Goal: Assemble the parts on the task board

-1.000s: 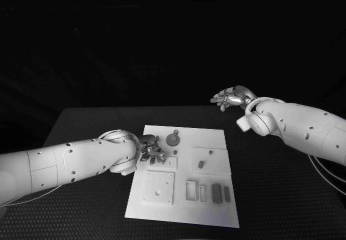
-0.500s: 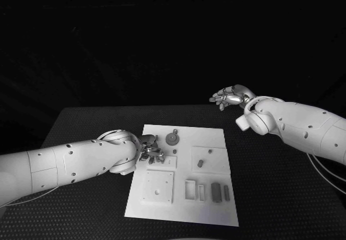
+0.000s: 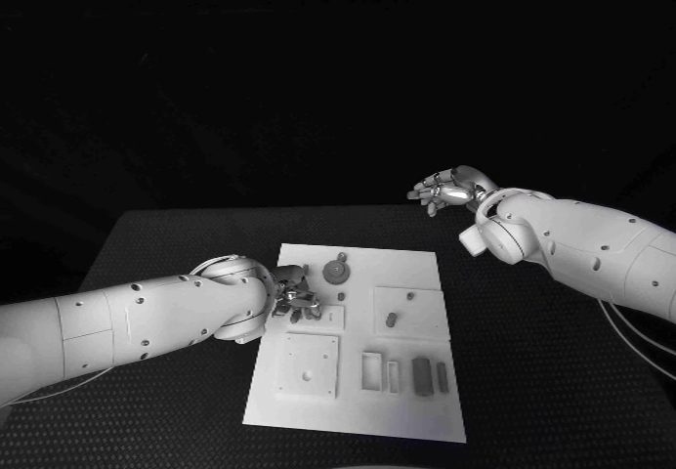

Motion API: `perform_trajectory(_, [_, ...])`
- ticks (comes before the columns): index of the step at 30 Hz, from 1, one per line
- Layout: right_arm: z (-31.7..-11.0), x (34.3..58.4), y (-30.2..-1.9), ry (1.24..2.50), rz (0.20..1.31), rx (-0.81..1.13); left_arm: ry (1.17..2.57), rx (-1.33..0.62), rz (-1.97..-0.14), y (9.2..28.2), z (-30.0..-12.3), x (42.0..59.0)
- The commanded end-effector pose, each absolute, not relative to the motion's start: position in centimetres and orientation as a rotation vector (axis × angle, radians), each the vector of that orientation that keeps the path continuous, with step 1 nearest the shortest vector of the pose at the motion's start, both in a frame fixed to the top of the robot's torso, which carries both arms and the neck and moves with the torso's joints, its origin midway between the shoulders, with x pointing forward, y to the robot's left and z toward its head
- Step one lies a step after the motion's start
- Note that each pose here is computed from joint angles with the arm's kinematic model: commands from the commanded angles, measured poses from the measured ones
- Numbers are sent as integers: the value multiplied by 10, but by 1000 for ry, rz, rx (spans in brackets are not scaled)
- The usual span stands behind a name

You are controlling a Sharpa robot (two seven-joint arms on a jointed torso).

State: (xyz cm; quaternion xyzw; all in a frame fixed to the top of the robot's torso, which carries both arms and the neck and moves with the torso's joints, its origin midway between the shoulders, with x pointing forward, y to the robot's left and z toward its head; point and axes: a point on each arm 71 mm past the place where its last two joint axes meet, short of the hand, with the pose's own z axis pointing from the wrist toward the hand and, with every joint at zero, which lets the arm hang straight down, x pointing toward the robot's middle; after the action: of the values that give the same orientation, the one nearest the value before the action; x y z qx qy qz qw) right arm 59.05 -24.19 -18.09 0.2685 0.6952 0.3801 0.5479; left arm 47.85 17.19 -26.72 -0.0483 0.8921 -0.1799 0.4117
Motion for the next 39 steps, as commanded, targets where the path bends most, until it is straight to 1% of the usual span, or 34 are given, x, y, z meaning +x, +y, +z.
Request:
perform_trajectory(1, [-181, 590, -239, 1660, 913, 619, 2263, -83, -461, 168, -269, 477])
perform_trajectory(15, [-181, 590, -238, 1661, 916, 617, 2256, -58, -457, 165, -272, 476])
perform_trajectory(39, [-181, 590, -240, 1661, 913, 619, 2225, -70, -462, 166, -270, 477])
